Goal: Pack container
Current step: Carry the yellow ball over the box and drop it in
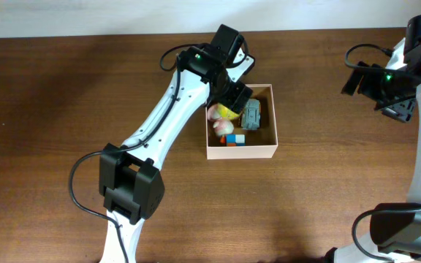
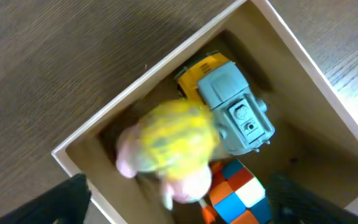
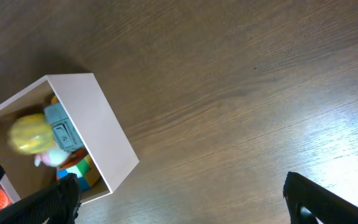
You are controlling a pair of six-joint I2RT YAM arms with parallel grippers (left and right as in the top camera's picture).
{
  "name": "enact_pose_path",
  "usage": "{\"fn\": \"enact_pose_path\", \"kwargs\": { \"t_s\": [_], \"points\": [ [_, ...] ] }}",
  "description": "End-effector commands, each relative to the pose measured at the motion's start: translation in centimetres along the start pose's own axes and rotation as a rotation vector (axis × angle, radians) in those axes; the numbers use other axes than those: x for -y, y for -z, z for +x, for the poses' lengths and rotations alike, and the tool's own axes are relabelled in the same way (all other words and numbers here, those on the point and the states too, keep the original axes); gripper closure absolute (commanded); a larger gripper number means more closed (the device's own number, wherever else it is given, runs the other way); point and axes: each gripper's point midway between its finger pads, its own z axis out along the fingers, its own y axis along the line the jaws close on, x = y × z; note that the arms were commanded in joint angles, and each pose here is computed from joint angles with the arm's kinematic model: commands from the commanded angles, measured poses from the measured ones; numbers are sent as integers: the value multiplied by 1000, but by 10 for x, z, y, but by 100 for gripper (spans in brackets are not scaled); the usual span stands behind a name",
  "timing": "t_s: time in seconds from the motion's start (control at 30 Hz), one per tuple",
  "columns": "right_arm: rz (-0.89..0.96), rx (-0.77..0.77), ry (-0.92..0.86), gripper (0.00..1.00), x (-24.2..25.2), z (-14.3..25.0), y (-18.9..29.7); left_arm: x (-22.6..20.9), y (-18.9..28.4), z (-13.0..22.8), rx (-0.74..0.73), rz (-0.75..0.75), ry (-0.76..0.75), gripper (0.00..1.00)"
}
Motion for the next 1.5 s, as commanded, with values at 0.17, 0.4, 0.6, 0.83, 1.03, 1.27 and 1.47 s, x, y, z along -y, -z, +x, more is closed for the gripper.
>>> {"fn": "enact_pose_path", "kwargs": {
  "t_s": [0.17,0.4,0.6,0.83,1.03,1.27,1.47],
  "points": [
    [-13,15,8,1,-2,-1,5,-45,49,-4,9,-176,32,7],
    [-13,15,8,1,-2,-1,5,-105,107,34,-67,-287,225,6],
    [-14,15,8,1,-2,-1,5,-147,108,106,-252,-208,464,7],
    [-13,15,8,1,-2,-1,5,-166,71,165,-381,-88,627,8],
    [-5,18,8,1,-1,-2,5,-169,17,193,-403,-82,632,19],
    [9,21,11,1,1,-2,5,-166,-6,187,-365,-105,581,19],
    [8,25,11,1,1,-3,5,-155,-15,206,-429,-88,599,19]
  ]
}}
